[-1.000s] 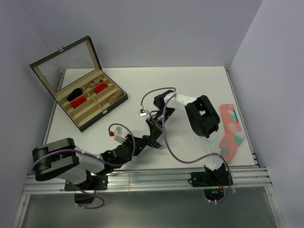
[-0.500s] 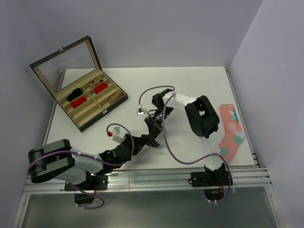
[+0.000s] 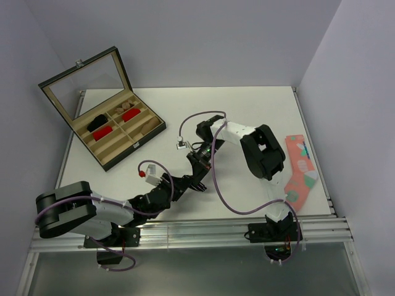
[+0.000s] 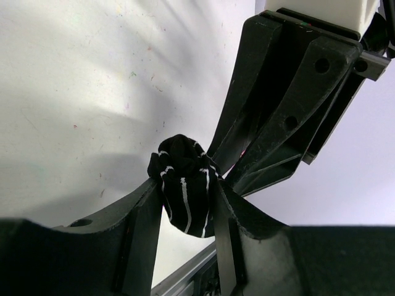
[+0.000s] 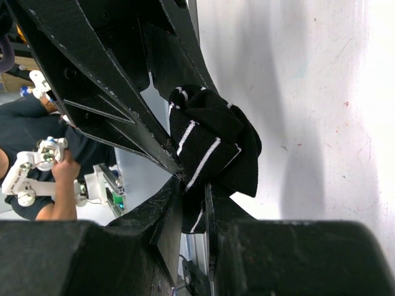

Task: Roll the socks
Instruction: Pick up the sock at the center of the board.

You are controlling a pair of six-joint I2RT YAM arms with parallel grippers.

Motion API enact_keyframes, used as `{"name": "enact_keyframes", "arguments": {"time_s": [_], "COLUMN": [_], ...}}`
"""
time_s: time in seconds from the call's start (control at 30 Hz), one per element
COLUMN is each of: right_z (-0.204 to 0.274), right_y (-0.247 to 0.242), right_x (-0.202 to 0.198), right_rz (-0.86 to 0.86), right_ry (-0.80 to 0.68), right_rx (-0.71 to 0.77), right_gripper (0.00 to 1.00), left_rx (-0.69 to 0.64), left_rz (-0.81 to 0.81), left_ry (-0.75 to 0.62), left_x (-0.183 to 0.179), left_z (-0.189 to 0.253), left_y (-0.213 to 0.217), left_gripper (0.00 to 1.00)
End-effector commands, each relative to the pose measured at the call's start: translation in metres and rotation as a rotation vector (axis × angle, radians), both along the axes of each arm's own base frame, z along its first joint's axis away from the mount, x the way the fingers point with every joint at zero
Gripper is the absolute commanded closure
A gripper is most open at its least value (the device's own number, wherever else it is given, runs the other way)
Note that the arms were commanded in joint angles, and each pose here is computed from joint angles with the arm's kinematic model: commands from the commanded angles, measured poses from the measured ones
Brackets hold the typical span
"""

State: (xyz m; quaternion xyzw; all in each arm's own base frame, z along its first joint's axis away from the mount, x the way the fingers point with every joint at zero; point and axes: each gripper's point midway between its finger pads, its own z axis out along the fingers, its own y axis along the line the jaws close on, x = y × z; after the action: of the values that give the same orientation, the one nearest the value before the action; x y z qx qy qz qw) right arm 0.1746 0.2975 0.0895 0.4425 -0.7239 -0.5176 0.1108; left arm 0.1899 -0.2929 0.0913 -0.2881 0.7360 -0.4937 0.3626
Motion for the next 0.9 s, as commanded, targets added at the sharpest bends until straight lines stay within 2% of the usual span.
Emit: {"name": "enact_keyframes", "arguments": {"time_s": [0.0, 0.17, 0.3, 0.5, 0.6, 0.73, 0.87], "right_z": [0.071, 0.074, 0.075, 0.078, 0.076, 0.069, 0.065], "right_y": [0.017, 0.018, 0.018, 0.018, 0.018, 0.017, 0.019], "right_x": [-0.042, -0.045, -0.048, -0.048, -0.046, -0.039, -0.030], "right_rz": [0.025, 0.032, 0.044, 0.050, 0.036, 0.000, -0.039], "right_ry": [0.145, 0.138, 0.129, 0.107, 0.090, -0.005, -0.078], "right_rx": [0.081, 0.082, 0.082, 0.077, 0.061, 0.020, 0.002], "right_gripper": [1.00, 1.00, 1.00, 0.99, 0.96, 0.83, 0.75], "left_rx": [0.011, 0.002, -0.003, -0.001, -0.007, -0.009, -0.014], "left_rz": [0.054, 0.061, 0.063, 0.054, 0.049, 0.058, 0.059], "left_ry": [-0.036, -0.038, -0.042, -0.050, -0.059, -0.071, -0.088], "left_x": [0.014, 0.014, 0.014, 0.014, 0.014, 0.013, 0.014], "left_z": [0.010, 0.012, 0.014, 0.017, 0.020, 0.024, 0.032], "left_y": [0.000, 0.002, 0.002, -0.001, -0.001, 0.003, 0.004], "left_gripper": [0.58, 0.60, 0.67, 1.00, 1.00, 1.00, 1.00]}}
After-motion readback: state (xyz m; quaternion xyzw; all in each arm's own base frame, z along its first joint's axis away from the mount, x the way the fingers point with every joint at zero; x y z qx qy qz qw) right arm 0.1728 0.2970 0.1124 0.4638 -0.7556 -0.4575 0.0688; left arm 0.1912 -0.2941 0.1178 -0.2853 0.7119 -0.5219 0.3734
